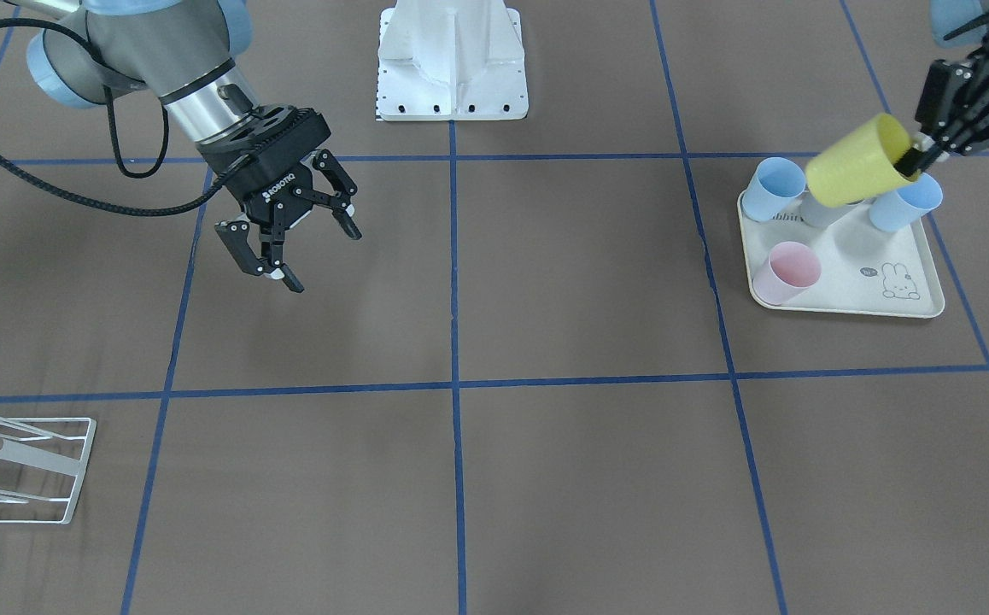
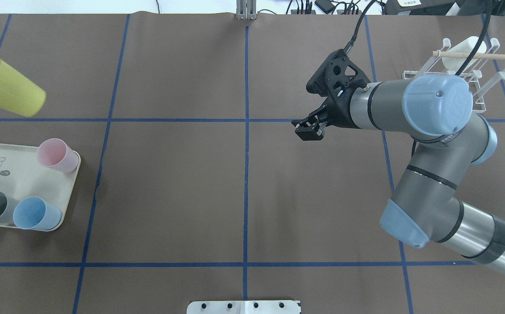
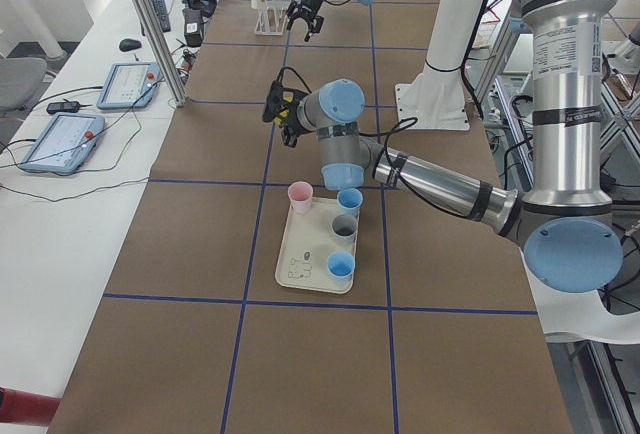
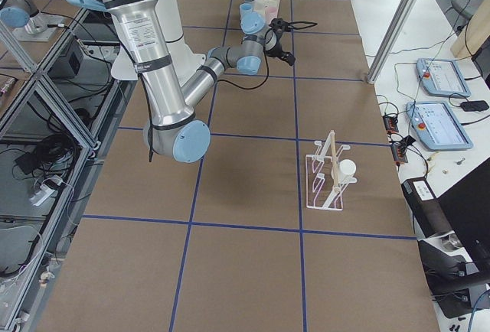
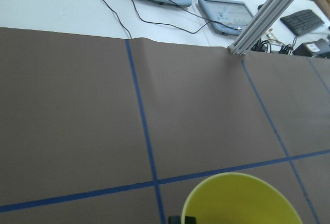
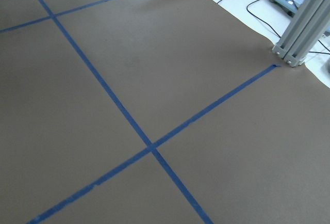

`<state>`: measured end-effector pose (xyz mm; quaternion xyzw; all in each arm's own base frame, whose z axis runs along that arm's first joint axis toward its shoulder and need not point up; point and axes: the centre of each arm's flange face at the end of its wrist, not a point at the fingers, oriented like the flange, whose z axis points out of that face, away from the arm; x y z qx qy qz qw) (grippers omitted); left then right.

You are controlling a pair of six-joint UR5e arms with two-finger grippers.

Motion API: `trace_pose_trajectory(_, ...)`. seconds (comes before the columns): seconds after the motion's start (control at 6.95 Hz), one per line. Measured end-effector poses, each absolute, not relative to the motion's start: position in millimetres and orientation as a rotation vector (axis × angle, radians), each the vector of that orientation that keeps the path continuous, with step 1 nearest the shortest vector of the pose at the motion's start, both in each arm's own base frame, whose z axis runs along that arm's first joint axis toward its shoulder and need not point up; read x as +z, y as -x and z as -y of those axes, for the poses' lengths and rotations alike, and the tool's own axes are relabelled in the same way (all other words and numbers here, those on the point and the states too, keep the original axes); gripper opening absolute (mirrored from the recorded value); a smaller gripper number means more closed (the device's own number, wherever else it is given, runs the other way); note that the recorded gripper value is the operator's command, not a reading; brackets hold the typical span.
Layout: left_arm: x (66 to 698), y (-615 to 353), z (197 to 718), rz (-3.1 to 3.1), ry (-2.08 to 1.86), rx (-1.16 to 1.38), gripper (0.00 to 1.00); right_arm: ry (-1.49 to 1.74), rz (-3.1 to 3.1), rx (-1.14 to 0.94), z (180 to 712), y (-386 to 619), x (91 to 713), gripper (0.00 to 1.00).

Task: Transfer IKEA cup to right arm and place on rack

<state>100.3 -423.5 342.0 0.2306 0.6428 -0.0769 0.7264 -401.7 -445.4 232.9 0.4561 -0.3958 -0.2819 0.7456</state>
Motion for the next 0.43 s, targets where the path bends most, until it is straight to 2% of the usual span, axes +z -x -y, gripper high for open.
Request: trace_pose_trajectory(0.43,236,-226,415,-1.668,-0.31,-0.255,0.0,-1.077,0.931,-0.627,414,451,234,0.99)
